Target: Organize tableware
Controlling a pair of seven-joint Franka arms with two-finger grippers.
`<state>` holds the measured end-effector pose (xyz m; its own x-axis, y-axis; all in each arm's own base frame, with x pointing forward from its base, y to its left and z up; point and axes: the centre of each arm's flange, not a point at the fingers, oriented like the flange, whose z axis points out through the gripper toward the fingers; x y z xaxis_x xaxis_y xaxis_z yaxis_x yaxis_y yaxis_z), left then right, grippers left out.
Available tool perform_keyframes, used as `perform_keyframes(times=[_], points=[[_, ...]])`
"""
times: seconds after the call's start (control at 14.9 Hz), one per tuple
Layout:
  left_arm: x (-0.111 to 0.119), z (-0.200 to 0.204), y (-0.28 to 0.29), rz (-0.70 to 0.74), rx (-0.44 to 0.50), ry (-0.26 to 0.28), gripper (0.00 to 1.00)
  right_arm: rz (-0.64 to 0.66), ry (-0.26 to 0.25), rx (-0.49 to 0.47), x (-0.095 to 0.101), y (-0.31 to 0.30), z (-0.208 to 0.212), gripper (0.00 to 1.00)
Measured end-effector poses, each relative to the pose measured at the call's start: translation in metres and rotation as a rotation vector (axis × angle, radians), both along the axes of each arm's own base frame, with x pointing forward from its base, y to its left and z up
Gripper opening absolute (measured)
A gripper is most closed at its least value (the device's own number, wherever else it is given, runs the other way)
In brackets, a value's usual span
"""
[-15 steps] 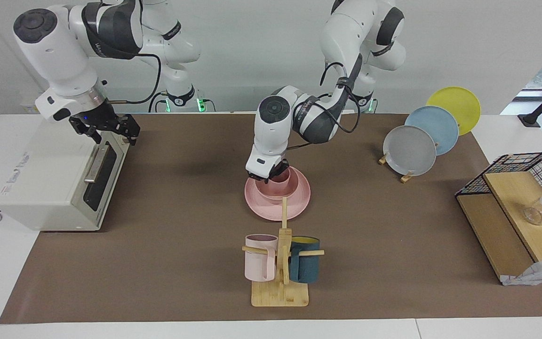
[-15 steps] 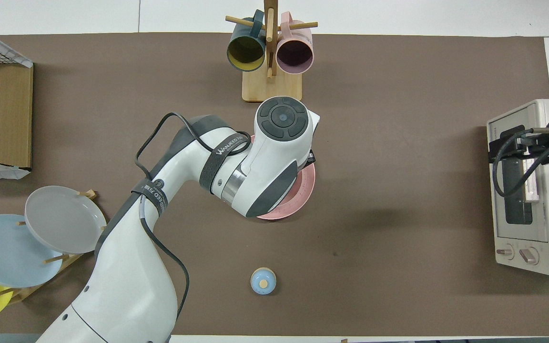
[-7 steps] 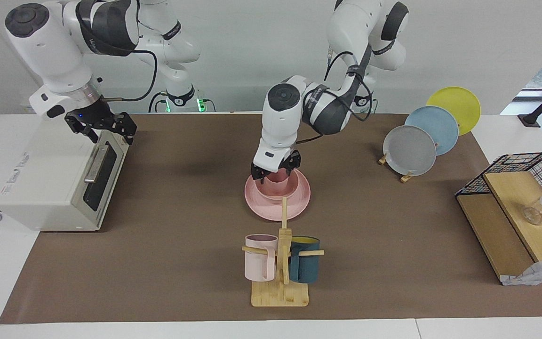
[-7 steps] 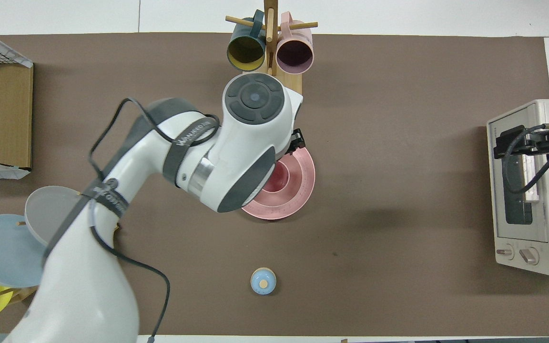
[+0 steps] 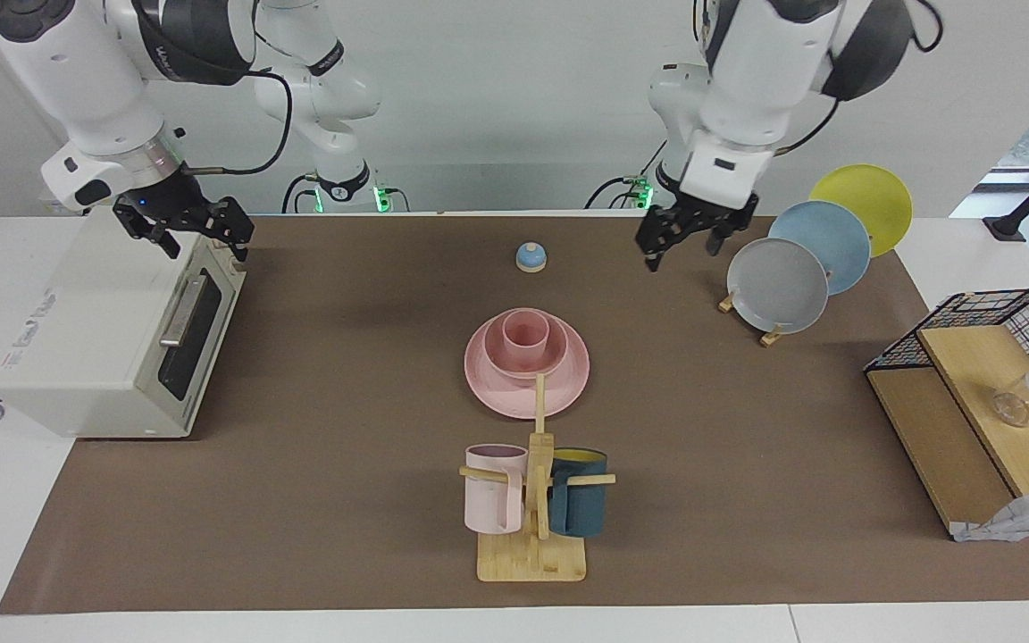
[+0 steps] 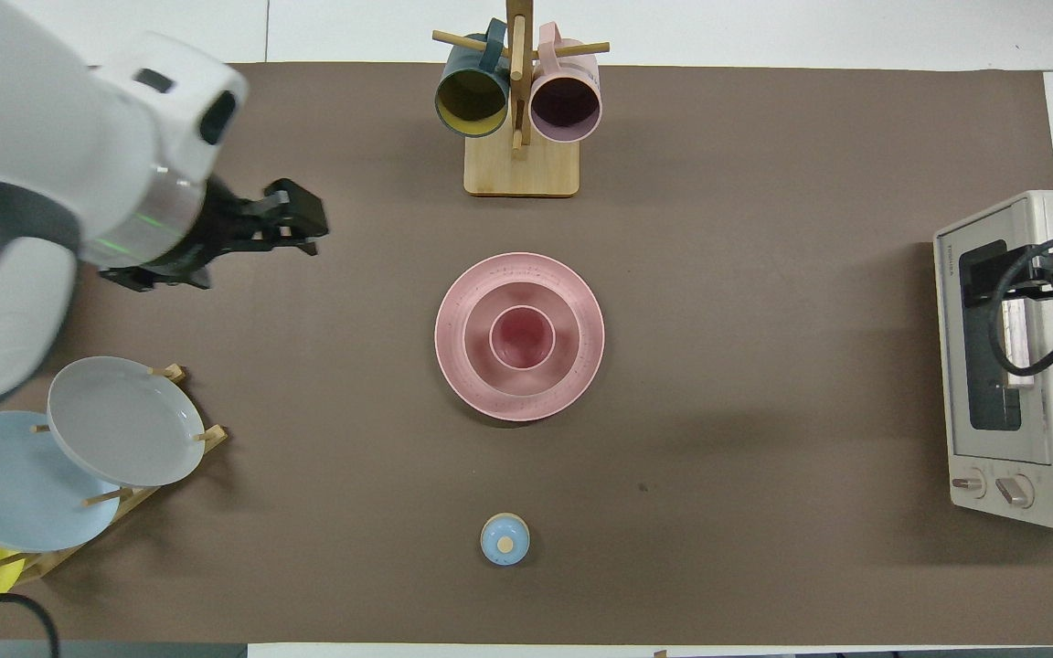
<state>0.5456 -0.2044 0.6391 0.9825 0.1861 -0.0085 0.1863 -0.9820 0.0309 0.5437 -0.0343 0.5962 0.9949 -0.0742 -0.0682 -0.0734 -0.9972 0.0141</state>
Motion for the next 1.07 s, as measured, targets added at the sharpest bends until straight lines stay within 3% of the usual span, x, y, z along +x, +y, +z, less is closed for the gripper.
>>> perform_keyframes(times=[0.34,0.6,1.07], points=[[0.008,-0.007,0.128,-0.120,0.008,0.051,1.00,0.000,-0.009,0.000,0.000,0.000,0.005,1.00],[0.002,-0.031,0.135,-0.154,0.007,0.028,1.00,-0.007,-0.010,0.000,0.000,-0.004,0.006,1.00],[-0.004,-0.024,0.135,-0.170,0.008,0.012,1.00,0.000,-0.011,0.000,0.000,-0.001,0.006,1.00]])
